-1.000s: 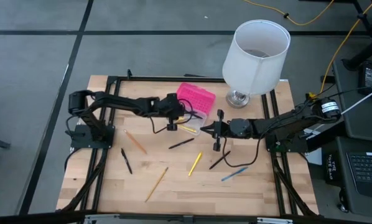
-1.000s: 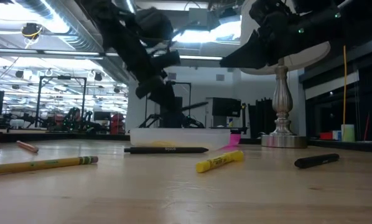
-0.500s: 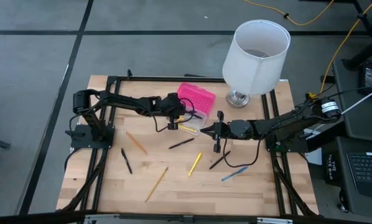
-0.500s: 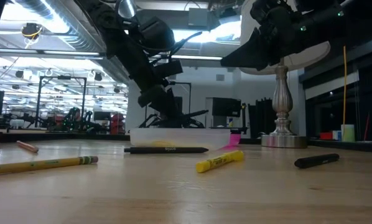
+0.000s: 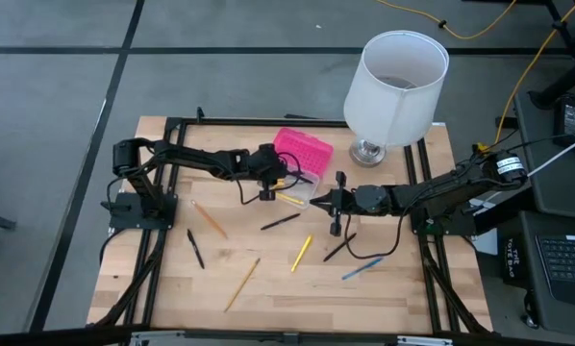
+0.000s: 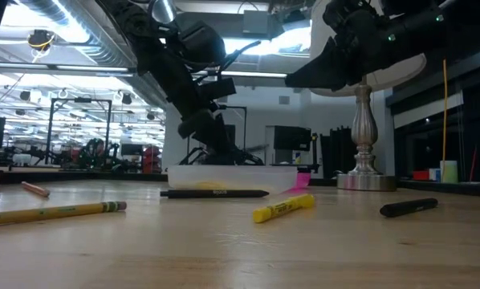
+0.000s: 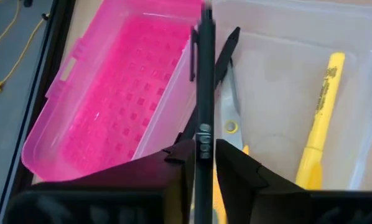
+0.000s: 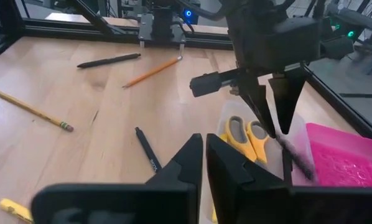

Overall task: Pick & place school supplies into a supply box
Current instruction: Put the black pen into the pink supply box

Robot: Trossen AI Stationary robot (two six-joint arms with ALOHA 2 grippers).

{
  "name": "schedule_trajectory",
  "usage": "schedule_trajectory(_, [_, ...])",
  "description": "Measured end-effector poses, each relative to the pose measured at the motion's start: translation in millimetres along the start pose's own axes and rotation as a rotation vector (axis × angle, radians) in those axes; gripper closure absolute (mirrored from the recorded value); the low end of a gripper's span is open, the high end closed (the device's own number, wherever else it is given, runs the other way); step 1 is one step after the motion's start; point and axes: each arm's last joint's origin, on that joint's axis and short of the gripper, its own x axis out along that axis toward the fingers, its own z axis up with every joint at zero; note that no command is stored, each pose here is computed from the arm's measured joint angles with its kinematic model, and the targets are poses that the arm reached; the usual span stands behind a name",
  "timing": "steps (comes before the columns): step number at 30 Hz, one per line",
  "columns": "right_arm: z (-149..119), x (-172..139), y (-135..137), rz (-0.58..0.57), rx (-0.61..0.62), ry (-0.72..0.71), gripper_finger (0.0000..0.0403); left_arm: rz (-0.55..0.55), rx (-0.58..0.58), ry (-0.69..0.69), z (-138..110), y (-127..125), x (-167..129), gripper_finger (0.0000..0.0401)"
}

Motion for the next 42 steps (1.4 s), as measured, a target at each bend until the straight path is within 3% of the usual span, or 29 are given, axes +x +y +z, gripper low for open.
schedule_trajectory(7, [0.0, 0.0, 0.0, 0.000, -0.070, 0.000, 0.0395, 0.017, -0.068, 0.007, 1.1, 0.0, -0.6, 0.0301])
schedule_trajectory(14, [0.3, 0.1, -0.2, -0.001, -0.075, -0.002, 0.0385, -0.011, -0.023, -0.016, 29.4, -3.8, -22.7, 0.0291])
schedule_trajectory(17, [0.2, 0.0, -0.1, 0.000, -0.071, -0.002, 0.0372, -0.043, -0.011, 0.009, 40.8, -8.9, -41.0, 0.0298])
schedule_trajectory(23, [-3.7, 0.0, 0.0, 0.002, -0.044, 0.037, 0.0367, -0.109, -0.096, 0.076, 50.2, -26.3, -78.0, 0.0310])
schedule_trajectory(31, [-2.6, -2.1, 7.6, 0.035, -0.033, 0.024, 0.0366, -0.077, -0.162, 0.198, 39.8, -55.7, -121.2, 0.0339])
schedule_trajectory(42, [-0.3, -2.7, 9.6, 0.042, -0.032, 0.000, 0.0366, -0.162, -0.300, 0.239, 33.9, -111.2, -154.7, 0.0398])
